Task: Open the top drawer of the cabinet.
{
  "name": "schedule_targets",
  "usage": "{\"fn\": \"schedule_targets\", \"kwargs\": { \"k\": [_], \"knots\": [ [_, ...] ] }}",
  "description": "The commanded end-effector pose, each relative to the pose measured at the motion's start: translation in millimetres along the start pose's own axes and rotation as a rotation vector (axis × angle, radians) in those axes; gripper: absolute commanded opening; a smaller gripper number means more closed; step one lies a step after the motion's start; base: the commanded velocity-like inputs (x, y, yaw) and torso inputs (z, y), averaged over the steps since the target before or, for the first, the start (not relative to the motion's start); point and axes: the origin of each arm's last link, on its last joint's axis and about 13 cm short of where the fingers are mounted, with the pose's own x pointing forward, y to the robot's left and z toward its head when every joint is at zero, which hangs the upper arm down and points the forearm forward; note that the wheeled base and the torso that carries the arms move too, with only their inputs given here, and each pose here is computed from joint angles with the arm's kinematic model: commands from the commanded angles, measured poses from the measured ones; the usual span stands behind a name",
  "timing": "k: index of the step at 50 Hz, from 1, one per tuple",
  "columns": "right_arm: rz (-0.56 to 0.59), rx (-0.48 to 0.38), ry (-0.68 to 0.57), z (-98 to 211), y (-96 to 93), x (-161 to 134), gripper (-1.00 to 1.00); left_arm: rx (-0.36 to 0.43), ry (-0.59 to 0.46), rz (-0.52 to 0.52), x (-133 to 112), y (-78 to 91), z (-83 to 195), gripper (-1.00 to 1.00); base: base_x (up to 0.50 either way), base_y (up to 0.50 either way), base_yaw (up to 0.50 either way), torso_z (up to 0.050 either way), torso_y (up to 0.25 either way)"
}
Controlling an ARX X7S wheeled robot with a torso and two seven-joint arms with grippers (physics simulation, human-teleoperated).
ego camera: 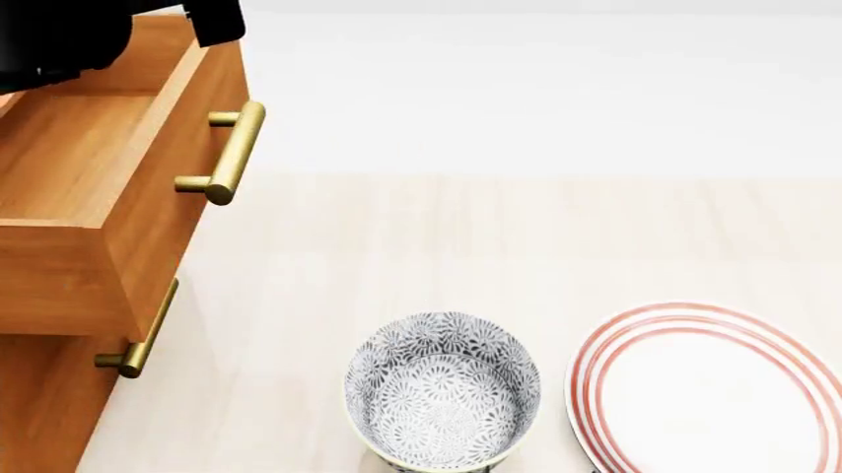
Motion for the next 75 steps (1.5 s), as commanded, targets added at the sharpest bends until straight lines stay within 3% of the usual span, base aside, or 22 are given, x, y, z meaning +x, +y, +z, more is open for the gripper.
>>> {"fn": "schedule_targets", "kwargs": {
  "k": [1, 6, 19, 45, 55, 58, 61, 62, 75],
  "knots": [
    [0.003, 0.004, -0.015, 1, 1.0, 2, 1.00, -0.019, 0.083, -0.051, 0, -6.9, 0, 1.00, 0.00, 0.00, 0.00, 0.000, 0.000],
    [0.005, 0.001, -0.019, 1, 1.1, 1, 1.00, -0.021, 0.090, -0.060, -1, -8.4, 0, 1.00, 0.00, 0.00, 0.00, 0.000, 0.000],
    [0.007, -0.002, -0.020, 1, 1.4, 1, 1.00, -0.120, 0.138, -0.040, 4, -3.6, 2, 1.00, 0.00, 0.00, 0.00, 0.000, 0.000],
    [0.010, -0.003, -0.016, 1, 1.3, 0, 1.00, -0.141, 0.159, -0.002, 15, 2.2, -7, 1.00, 0.00, 0.00, 0.00, 0.000, 0.000],
    [0.010, -0.003, -0.017, 1, 1.2, 1, 1.00, -0.198, 0.186, 0.008, 19, 4.4, -9, 1.00, 0.00, 0.00, 0.00, 0.000, 0.000],
    [0.010, -0.002, -0.016, 0, 1.3, 1, 1.00, -0.255, 0.214, -0.004, 20, 4.9, -8, 1.00, 0.00, 0.00, 0.00, 0.000, 0.000],
    [0.011, -0.003, -0.016, 0, 1.2, 1, 1.00, -0.266, 0.209, 0.011, 21, 5.5, -8, 1.00, 0.00, 0.00, 0.00, 0.000, 0.000],
    [0.011, -0.002, -0.016, 0, 1.2, 1, 1.00, -0.312, 0.236, -0.007, 21, 5.6, -8, 1.00, 0.00, 0.00, 0.00, 0.000, 0.000],
    [0.010, -0.002, -0.016, 2, 1.9, 0, 1.00, -0.419, 0.277, -0.012, 24, 7.6, -8, 1.00, 0.00, 0.00, 0.00, 0.000, 0.000]
  ]
}}
